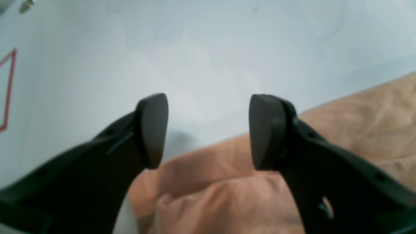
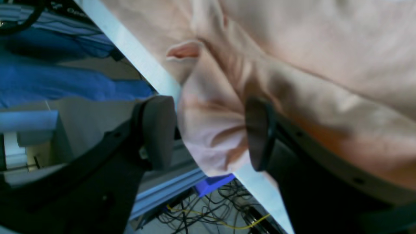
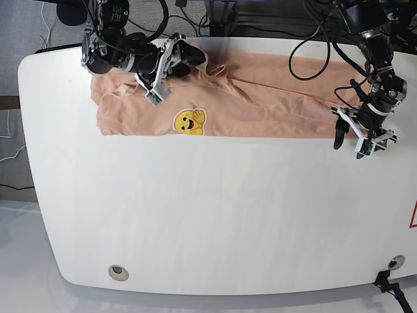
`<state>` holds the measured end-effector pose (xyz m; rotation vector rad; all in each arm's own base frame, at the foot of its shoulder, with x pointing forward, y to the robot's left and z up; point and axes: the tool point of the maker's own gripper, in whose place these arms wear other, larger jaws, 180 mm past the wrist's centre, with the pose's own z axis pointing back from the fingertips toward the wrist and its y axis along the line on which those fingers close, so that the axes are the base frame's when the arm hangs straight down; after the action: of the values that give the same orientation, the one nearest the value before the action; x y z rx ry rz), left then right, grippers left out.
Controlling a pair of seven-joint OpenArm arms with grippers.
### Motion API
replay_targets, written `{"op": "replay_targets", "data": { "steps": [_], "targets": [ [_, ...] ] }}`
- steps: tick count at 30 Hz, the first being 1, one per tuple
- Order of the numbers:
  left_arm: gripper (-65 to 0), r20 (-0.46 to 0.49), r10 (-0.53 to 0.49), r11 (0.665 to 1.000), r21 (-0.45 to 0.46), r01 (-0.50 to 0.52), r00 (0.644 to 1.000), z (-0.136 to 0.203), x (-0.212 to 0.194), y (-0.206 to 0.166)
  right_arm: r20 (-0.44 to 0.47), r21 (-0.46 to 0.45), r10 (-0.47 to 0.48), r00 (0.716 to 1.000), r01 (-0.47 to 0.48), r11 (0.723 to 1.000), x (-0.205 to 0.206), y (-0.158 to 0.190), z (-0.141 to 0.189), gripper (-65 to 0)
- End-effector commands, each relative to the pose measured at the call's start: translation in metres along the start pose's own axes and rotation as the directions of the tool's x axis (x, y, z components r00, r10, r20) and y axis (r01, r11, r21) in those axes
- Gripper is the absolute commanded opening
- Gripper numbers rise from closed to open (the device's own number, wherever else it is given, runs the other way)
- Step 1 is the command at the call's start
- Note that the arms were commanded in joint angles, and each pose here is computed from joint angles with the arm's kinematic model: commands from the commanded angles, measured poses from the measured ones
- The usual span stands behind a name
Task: Fold the T-shirt properly
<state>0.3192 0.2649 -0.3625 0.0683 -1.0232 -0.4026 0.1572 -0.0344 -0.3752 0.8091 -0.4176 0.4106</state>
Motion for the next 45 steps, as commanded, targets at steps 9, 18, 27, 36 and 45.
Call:
{"op": "replay_targets", "data": {
  "steps": [9,18,27,36,45],
  "targets": [
    [-27.9,0.03,-0.002,1.0,0.017,0.002,1.0,0.0,0.008,0.009,-0.009,0.022,0.012,1.0,-0.012,1.0,-0.004,0.011,0.003,-31.2],
    [-27.9,0.031,-0.002,1.0,0.017,0.002,1.0,0.0,0.009,0.009,-0.025,0.022,-0.006,1.0,0.006,1.0,-0.016,0.017,0.005,-30.9],
    [-27.9,0.05,-0.007,1.0,0.024,0.006,0.999,-0.001,0.017,0.012,0.084,-0.076,0.139,0.987,-0.133,0.988,0.053,-0.015,0.025,-31.2],
    [-28.8,0.068,-0.083,0.996,0.031,0.081,0.994,0.023,0.026,0.002,0.167,-0.182,0.105,0.98,-0.074,0.98,0.068,-0.045,0.055,-65.0],
    [-65.0,0.028,-0.063,0.997,-0.034,0.063,0.998,0.063,0.0,-0.058,0.12,-0.329,0.205,0.971,-0.156,0.932,0.074,-0.06,0.042,-65.0]
  ]
}}
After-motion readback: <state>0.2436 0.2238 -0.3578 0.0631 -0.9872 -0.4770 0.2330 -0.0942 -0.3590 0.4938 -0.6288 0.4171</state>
